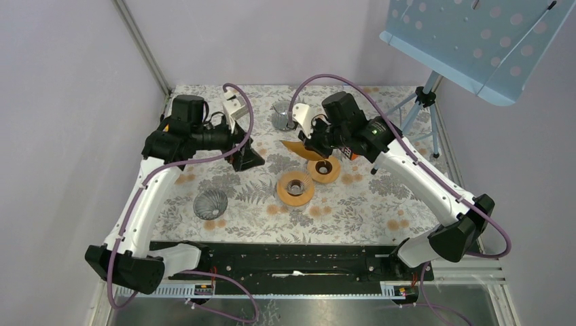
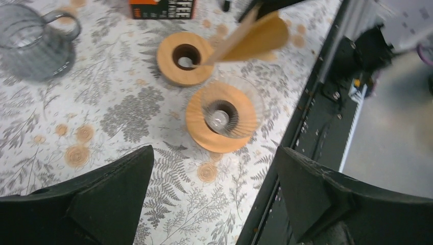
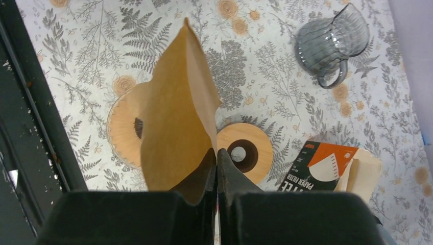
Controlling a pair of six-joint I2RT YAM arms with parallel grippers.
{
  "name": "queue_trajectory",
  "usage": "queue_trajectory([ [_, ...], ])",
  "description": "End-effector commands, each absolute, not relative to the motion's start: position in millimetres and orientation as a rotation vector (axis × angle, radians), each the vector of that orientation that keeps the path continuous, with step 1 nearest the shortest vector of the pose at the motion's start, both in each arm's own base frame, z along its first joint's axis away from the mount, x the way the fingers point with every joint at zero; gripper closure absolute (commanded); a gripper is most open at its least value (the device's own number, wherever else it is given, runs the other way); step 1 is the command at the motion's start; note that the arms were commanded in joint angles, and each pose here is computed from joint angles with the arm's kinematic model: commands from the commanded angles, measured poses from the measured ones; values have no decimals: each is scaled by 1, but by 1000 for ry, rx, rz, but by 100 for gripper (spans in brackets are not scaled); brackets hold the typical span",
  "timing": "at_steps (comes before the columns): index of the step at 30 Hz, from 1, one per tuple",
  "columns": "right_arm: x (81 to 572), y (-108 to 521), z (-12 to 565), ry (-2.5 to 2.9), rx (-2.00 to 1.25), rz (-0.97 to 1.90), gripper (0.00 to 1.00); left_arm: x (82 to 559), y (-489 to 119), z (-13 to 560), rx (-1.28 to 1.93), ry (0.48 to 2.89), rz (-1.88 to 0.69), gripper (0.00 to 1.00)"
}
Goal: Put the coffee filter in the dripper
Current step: Place the coffee filter in the coffee dripper.
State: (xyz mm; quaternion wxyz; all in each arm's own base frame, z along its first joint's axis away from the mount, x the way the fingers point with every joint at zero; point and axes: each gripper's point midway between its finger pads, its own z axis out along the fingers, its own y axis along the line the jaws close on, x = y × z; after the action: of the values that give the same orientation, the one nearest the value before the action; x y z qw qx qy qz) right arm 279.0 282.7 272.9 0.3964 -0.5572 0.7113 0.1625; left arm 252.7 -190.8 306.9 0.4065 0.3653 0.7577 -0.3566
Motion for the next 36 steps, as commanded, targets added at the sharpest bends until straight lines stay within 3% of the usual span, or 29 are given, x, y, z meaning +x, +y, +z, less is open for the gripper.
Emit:
queue_trajectory([
  [1,264,282,276,1767,-1464,473,100,213,-194,326,1177,1716,-962,1],
  [10,229,288,258,1779,-1689,654,100,238,-183,314,1103,1800,-817,1],
  [24,246,308,217,1875,-1691,577,98,253,-184,288,947,1895,-854,1],
  [27,247,308,210,1893,-1717,562,92,253,-182,283,937,1910,-848,1],
  [32,254,307,206,1910,-1678,520,64,258,-179,273,899,1936,-821,1],
  [36,259,301,206,1938,-1618,475,52,259,-181,268,859,1950,-848,1],
])
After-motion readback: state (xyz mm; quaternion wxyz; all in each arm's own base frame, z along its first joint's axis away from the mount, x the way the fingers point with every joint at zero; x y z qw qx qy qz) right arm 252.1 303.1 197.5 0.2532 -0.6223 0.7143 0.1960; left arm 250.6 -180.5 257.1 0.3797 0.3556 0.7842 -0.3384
